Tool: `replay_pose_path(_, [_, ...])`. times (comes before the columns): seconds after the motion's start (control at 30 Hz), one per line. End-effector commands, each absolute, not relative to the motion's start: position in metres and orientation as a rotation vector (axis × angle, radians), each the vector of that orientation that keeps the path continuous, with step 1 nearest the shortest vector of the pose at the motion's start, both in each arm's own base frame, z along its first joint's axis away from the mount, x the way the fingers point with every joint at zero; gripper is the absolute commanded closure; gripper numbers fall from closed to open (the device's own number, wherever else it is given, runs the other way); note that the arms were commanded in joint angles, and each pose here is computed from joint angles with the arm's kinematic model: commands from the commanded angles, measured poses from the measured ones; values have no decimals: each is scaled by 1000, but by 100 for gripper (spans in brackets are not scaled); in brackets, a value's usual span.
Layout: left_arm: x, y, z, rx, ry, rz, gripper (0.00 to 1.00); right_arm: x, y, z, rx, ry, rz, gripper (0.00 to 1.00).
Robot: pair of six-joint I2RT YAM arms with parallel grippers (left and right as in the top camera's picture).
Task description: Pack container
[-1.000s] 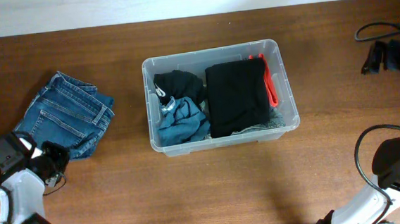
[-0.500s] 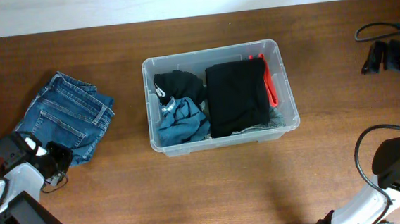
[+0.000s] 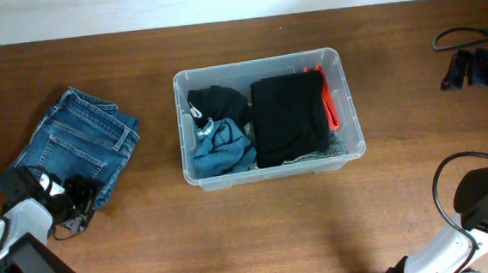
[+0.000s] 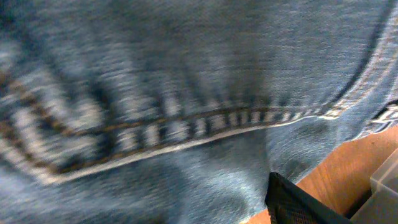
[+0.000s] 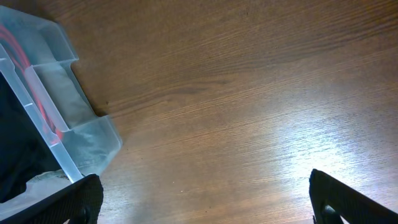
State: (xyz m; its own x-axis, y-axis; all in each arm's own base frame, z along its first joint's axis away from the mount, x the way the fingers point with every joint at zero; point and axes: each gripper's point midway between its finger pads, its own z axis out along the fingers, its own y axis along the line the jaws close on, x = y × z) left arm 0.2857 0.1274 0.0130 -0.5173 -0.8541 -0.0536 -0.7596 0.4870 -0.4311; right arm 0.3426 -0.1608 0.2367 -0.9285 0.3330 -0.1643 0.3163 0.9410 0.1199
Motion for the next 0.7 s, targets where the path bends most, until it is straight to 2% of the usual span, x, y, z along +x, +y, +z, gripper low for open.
replay_pose_path(0.0, [271, 132, 7, -1446, 2478, -533, 30, 342, -161, 240, 489, 2907, 124, 2])
replay_pose_path(0.23, [250, 161, 4, -1499, 2426, -501, 31, 342, -161, 240, 489, 2907, 124, 2])
replay_pose_path(0.4, [259, 165, -2, -1432, 2383, -477, 30, 342, -161, 240, 489, 2907, 124, 2])
replay_pose_path(0.67, [278, 153, 2, -1317, 2295, -624, 21, 342, -161, 240, 489, 2907, 124, 2])
